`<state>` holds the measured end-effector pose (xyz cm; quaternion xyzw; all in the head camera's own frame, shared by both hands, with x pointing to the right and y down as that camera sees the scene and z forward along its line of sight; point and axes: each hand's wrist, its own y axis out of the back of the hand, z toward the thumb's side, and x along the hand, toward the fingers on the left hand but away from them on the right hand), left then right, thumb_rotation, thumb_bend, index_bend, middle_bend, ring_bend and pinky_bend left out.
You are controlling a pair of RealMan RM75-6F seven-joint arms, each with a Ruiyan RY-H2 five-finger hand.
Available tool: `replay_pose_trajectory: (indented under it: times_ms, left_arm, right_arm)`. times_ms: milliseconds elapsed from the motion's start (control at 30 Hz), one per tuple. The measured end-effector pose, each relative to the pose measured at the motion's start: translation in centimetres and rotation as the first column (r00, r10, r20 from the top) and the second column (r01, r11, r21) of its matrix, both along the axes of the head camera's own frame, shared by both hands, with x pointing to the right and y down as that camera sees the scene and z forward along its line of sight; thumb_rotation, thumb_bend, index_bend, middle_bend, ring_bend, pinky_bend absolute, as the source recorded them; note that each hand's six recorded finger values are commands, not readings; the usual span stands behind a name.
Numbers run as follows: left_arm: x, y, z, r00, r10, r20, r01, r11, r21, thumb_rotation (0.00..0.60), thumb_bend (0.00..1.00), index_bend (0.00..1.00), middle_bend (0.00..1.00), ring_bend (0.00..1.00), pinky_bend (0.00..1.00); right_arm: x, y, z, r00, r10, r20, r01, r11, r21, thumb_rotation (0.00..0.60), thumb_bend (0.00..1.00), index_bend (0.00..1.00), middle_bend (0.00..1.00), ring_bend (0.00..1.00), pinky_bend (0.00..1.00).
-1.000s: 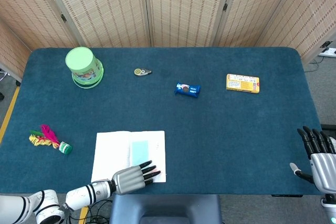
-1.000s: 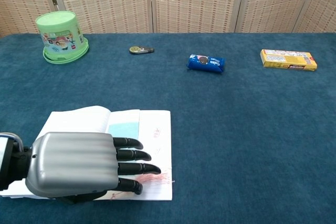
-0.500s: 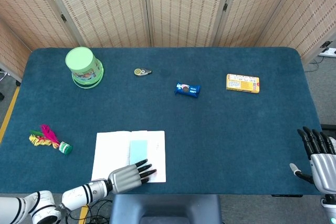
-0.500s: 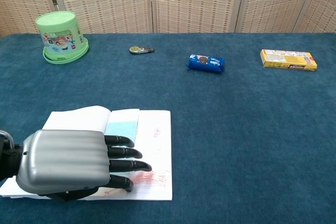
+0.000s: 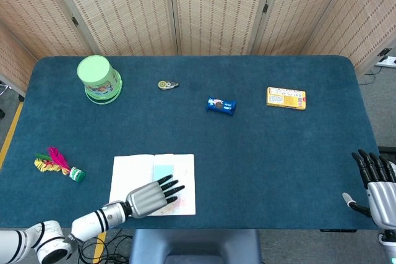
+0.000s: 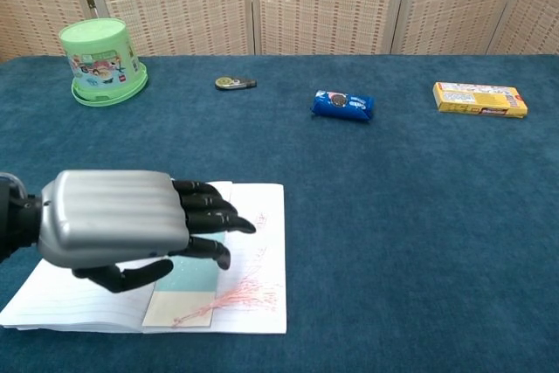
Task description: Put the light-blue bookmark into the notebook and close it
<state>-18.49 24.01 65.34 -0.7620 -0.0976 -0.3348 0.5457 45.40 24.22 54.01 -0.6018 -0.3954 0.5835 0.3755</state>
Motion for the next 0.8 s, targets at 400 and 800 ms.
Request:
replay_pose_trajectory:
  times_ms: [400,800]
  left_arm:
    - [-2.5,-6.9,2.5,0.954,-0.295,0.052,0.295,0.955,0.006,0.555,0.73,0.21,0.0,0.0,0.11]
    - [-4.0,-9.6,6.2,0.884,-0.448,0.132,0.455,0.89,-0.026,0.524,0.73,0.2,0.0,0.0,0.11]
  right_arm:
    - [-0.2,0.0,-0.1,1.0,-0.004,-0.002,0.004,1.0,0.001,0.6,0.13,0.04,0.06,0.0,0.0]
    - [-0.2,0.0,-0.1,1.0,-0.001,-0.006,0.001,1.0,-0.001,0.6,0.13,0.04,0.06,0.0,0.0]
